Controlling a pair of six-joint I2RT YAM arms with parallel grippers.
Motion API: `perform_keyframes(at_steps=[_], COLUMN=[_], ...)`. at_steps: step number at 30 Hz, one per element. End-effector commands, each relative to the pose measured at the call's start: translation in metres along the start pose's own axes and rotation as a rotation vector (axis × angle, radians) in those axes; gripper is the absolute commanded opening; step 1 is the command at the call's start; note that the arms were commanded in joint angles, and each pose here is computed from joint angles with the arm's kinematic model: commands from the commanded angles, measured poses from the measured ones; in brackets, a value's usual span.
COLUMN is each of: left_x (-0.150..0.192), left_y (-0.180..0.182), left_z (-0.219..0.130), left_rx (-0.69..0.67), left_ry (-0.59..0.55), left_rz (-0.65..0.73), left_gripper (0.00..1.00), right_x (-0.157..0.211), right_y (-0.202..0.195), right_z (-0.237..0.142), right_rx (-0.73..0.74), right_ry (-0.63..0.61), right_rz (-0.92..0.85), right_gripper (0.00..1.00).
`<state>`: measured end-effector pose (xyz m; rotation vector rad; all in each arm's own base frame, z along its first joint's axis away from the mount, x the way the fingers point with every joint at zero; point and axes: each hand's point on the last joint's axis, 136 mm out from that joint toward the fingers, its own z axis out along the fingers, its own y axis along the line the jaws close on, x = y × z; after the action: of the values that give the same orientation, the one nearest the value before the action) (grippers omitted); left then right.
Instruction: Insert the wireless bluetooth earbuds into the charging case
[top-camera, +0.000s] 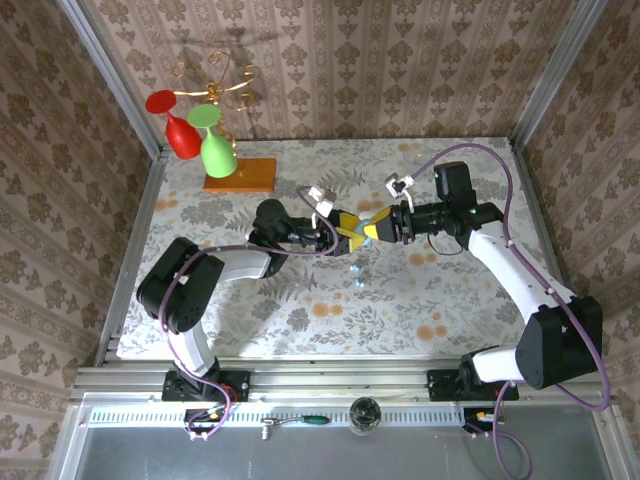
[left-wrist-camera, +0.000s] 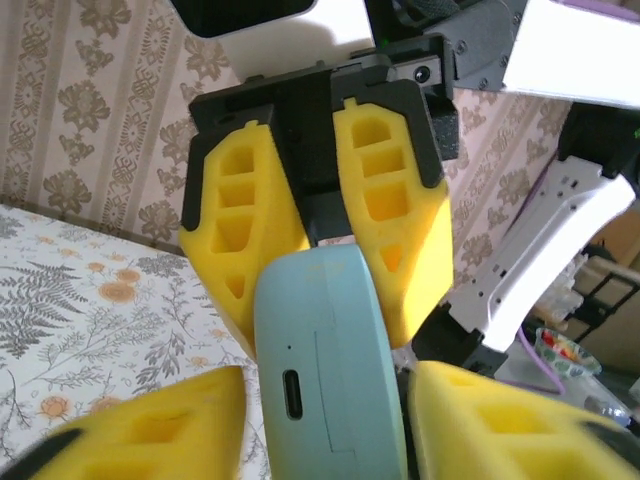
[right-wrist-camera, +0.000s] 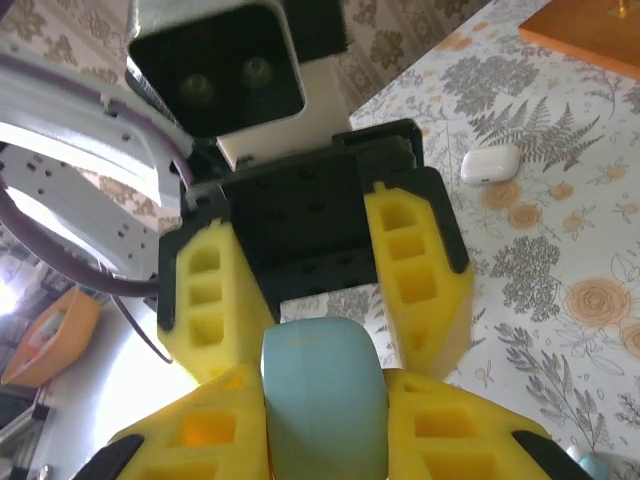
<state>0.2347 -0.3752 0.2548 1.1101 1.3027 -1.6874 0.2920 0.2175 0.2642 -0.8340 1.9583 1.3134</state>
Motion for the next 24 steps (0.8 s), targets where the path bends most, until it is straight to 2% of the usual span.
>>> perform_keyframes(at_steps=[1, 3, 8, 13, 18, 24], left_x=[-0.017, -0.025, -0.036, -0.041, -0.045, -0.046], left_y=[0.009, 0.017, 0.041, 0.051, 0.056, 0.053], left_z=[-0.008, -0.011, -0.021, -0.027, -0.032, -0.028], left_rx=[-0.101, -0.172, -0.329, -0.425, -0.541, -0.538], left_ry=[-0.077, -0.111, -0.163, -0.184, -0.196, -0.194], left_rz=[0.142, 0.221, 0.338, 0.41, 0.512, 0.538], left_gripper=[0.65, 0.69, 0.68, 0.66, 0.72, 0.74], right_x=[-0.02, -0.021, -0.037, -0.046, -0.055, -0.063], right_y=[-0.021, -0.032, -0.045, -0.05, -0.052, -0.041], right_z=[-0.002, -0.002, -0.002, -0.005, -0.002, 0.002], right_rx=[0.109, 0.154, 0.17, 0.181, 0.064, -0.05], right_ry=[-0.073, -0.086, -0.188, -0.25, -0.355, -0.403], right_rz=[0.124, 0.238, 0.514, 0.702, 0.915, 0.978], right_gripper=[0.14, 0.14, 0.15, 0.15, 0.09, 0.06])
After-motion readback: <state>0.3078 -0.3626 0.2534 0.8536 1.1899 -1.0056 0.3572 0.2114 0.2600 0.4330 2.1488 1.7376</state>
